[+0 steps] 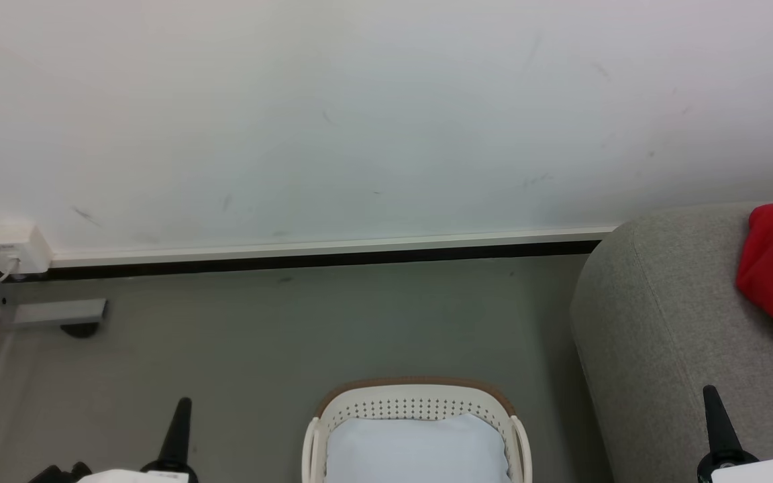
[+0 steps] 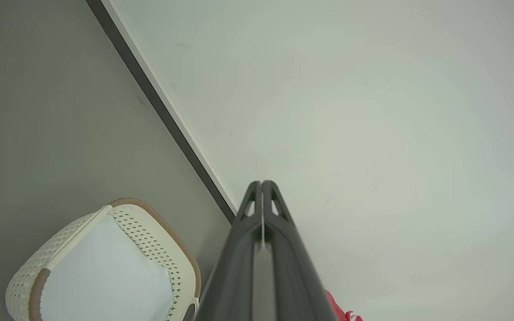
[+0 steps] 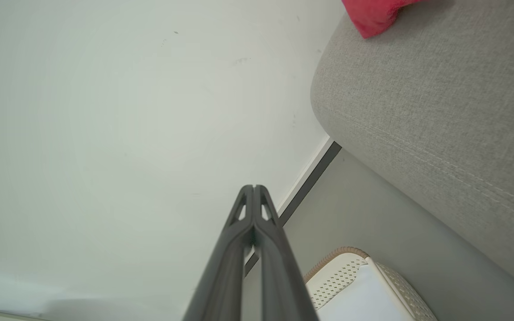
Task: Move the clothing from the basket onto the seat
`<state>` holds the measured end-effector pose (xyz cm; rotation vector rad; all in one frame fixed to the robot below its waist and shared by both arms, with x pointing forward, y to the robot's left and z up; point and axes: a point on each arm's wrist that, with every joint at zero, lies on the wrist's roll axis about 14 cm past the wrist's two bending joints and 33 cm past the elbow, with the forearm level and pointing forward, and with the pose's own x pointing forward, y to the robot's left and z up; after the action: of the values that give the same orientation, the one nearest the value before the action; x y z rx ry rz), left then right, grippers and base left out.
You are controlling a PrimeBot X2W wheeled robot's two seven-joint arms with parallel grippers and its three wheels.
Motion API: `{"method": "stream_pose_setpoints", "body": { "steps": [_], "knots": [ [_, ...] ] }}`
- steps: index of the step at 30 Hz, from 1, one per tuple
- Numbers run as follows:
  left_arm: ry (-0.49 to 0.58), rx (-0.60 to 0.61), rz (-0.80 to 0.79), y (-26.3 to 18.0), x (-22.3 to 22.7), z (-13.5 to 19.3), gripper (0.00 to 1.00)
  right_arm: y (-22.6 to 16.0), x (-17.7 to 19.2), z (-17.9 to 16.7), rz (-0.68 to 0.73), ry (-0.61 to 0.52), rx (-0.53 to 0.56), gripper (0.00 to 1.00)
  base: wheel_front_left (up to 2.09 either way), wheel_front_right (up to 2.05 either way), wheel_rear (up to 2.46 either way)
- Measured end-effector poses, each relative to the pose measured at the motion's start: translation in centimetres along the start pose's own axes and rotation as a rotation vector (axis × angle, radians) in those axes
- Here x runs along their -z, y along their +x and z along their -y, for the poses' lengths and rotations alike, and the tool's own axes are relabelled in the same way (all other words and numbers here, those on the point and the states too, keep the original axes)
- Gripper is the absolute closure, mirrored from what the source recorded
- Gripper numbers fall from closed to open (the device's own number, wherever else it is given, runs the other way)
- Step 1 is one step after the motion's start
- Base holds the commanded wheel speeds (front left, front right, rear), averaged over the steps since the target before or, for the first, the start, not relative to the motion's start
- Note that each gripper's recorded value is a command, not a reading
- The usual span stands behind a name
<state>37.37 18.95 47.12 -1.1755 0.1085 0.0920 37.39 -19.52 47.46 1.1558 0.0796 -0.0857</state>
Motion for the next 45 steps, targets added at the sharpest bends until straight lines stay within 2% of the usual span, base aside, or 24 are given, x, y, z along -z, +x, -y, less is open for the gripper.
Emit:
{"method": "stream_pose_setpoints", "body": {
  "steps": [45],
  "knots": [
    [-0.337, 0.105, 0.006, 0.9, -1.9, 2.5, 1.00, 0.9, -1.3, -2.3, -0.006, 0.358, -0.086, 1.00, 0.00, 0.00, 0.00]
  ]
}}
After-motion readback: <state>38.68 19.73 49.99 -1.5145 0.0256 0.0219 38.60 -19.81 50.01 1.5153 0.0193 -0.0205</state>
